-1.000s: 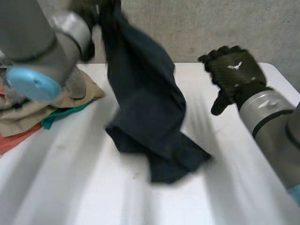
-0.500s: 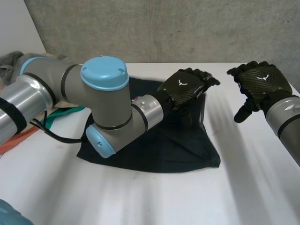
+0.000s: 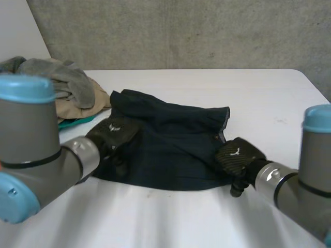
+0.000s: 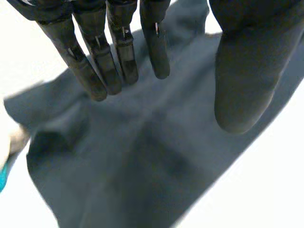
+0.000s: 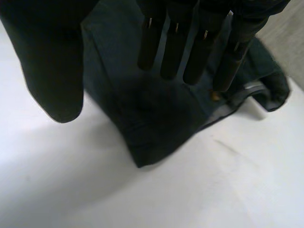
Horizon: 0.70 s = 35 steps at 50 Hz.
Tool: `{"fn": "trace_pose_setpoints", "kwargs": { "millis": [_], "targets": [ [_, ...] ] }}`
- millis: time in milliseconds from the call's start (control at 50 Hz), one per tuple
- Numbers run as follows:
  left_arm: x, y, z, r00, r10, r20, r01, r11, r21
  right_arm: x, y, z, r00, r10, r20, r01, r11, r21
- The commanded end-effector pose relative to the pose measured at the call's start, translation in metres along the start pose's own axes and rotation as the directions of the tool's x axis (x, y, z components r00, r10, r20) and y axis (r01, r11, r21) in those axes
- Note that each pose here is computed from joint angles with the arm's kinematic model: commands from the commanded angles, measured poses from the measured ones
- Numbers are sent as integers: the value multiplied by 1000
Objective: Fold the laundry.
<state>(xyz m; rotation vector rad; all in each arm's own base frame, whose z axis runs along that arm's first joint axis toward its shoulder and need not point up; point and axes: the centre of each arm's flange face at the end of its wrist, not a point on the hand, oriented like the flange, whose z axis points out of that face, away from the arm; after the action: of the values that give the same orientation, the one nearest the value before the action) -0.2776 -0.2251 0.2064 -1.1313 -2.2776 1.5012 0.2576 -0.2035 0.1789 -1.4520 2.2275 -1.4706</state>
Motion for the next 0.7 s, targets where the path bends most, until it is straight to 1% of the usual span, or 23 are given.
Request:
{"fn": "trace_pose_setpoints", "kwargs": {
  "millis": [20, 120, 260, 380, 520, 640, 700],
  "targets": [
    [-32, 44, 21, 997, 64, 52, -58, 993, -101, -13, 10, 28, 999, 25, -47, -24, 999, 34],
    [-48, 49, 29, 994, 69, 85, -62, 994, -91, -15, 13, 40, 996, 18, -90, -13, 998, 56],
    [-53, 56, 41, 993, 78, 88, -70, 994, -88, -17, 21, 52, 992, 6, -126, 0, 999, 49],
    [-55, 71, 51, 987, 136, 81, -124, 983, -134, -13, 18, 54, 986, 7, -165, 6, 997, 74],
    [-56, 78, 64, 978, 185, 93, -173, 978, -119, -13, 16, 51, 985, 13, -171, 4, 995, 97],
    [-61, 70, 63, 974, 185, 134, -173, 980, -99, -14, 10, 47, 984, 12, -178, 7, 994, 109],
    [-63, 50, 48, 972, 162, 173, -155, 987, -49, -7, 1, 40, 977, 12, -211, 15, 992, 125]
  ]
}}
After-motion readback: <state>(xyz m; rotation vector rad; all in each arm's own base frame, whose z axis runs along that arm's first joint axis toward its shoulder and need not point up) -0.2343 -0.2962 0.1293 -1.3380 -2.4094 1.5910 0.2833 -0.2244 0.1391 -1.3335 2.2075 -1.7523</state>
